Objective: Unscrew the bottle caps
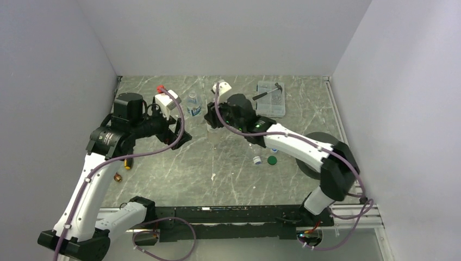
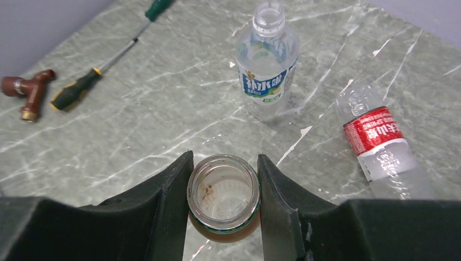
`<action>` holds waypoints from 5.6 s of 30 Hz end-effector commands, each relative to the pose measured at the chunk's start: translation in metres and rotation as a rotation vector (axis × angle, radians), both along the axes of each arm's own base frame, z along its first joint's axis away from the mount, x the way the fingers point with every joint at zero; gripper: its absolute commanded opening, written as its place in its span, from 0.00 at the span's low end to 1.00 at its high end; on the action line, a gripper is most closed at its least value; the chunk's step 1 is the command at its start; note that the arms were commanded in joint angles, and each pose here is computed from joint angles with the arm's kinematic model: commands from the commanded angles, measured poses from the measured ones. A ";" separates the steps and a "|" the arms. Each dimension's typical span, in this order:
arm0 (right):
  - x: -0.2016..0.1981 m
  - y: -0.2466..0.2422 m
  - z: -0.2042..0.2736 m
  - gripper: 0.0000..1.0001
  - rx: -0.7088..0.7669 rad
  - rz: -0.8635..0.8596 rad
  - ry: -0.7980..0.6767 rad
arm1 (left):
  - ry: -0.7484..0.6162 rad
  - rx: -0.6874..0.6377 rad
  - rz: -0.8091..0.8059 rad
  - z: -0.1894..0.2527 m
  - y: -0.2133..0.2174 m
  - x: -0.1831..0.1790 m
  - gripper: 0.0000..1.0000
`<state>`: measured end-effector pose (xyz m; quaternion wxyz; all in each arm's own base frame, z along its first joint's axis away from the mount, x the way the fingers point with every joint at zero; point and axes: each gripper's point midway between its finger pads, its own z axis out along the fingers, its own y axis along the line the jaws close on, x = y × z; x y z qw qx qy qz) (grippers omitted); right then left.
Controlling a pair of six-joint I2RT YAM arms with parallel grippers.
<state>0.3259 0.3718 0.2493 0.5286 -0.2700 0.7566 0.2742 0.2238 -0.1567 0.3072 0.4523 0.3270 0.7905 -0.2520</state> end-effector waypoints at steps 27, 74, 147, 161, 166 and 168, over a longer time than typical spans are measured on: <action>0.030 0.062 -0.063 0.43 0.039 -0.051 -0.100 | -0.034 -0.082 -0.093 0.014 -0.012 -0.012 0.99; 0.187 -0.094 -0.112 1.00 -0.113 -0.242 0.298 | -0.070 -0.180 -0.164 0.040 -0.026 -0.020 0.99; -0.074 0.029 0.100 0.62 0.123 0.266 0.268 | -1.436 0.576 -0.742 0.105 -0.023 -0.007 0.99; -0.088 0.047 0.108 0.61 0.076 0.285 0.258 | -1.258 0.772 -0.916 0.059 -0.005 -0.017 0.99; -0.102 0.049 0.114 0.61 0.081 0.323 0.257 | -1.255 0.793 -0.895 0.060 -0.005 -0.010 0.99; -0.106 0.049 0.115 0.61 0.078 0.337 0.258 | -1.273 0.821 -0.879 0.060 -0.005 -0.004 0.99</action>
